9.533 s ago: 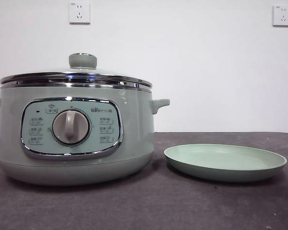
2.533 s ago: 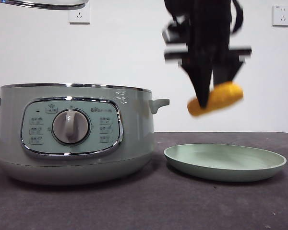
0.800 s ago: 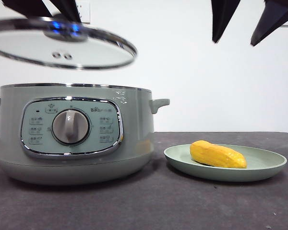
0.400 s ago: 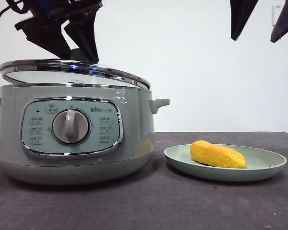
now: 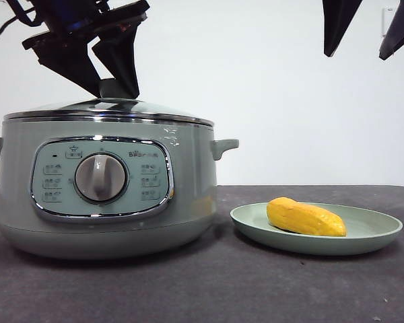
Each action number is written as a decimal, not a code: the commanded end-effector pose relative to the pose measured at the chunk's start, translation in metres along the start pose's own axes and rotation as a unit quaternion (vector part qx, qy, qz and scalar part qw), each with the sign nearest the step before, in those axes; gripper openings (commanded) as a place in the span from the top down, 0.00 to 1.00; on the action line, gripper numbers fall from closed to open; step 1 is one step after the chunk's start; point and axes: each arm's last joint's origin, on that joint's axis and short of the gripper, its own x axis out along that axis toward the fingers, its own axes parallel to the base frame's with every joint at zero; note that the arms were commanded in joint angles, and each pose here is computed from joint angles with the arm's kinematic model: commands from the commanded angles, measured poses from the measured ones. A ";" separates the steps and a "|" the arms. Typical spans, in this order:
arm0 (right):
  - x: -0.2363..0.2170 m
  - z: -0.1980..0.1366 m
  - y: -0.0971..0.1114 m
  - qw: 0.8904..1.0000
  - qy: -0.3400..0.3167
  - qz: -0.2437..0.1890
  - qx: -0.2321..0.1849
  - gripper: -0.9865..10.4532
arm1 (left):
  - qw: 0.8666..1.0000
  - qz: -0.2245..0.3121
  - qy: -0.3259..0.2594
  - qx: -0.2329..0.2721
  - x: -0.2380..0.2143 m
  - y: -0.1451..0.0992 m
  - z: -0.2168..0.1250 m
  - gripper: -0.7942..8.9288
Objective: Take the corn out from the steamer,put the corn on the plate,close the lid
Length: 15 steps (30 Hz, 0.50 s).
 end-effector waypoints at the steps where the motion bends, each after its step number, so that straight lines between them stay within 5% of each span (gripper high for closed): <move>1: 0.000 0.000 0.000 1.000 0.000 0.000 0.004 0.56 | 1.000 0.001 0.019 0.009 0.008 -0.003 -0.003 0.93; 5: 0.000 0.000 0.000 1.000 0.000 0.000 0.004 0.56 | 0.999 0.003 0.043 0.010 0.008 -0.002 -0.007 0.90; 8: 0.000 0.000 0.000 1.000 -0.001 0.001 0.004 0.56 | 0.999 0.003 0.044 0.010 0.008 -0.002 -0.007 0.50; 9: 0.000 0.000 0.000 1.000 -0.001 0.001 0.004 0.56 | 0.999 0.003 0.041 0.010 0.008 -0.002 -0.007 0.44; 15: -0.003 0.003 0.000 1.000 -0.025 0.007 0.003 0.56 | 1.000 0.001 -0.010 0.009 -0.020 -0.001 0.003 0.44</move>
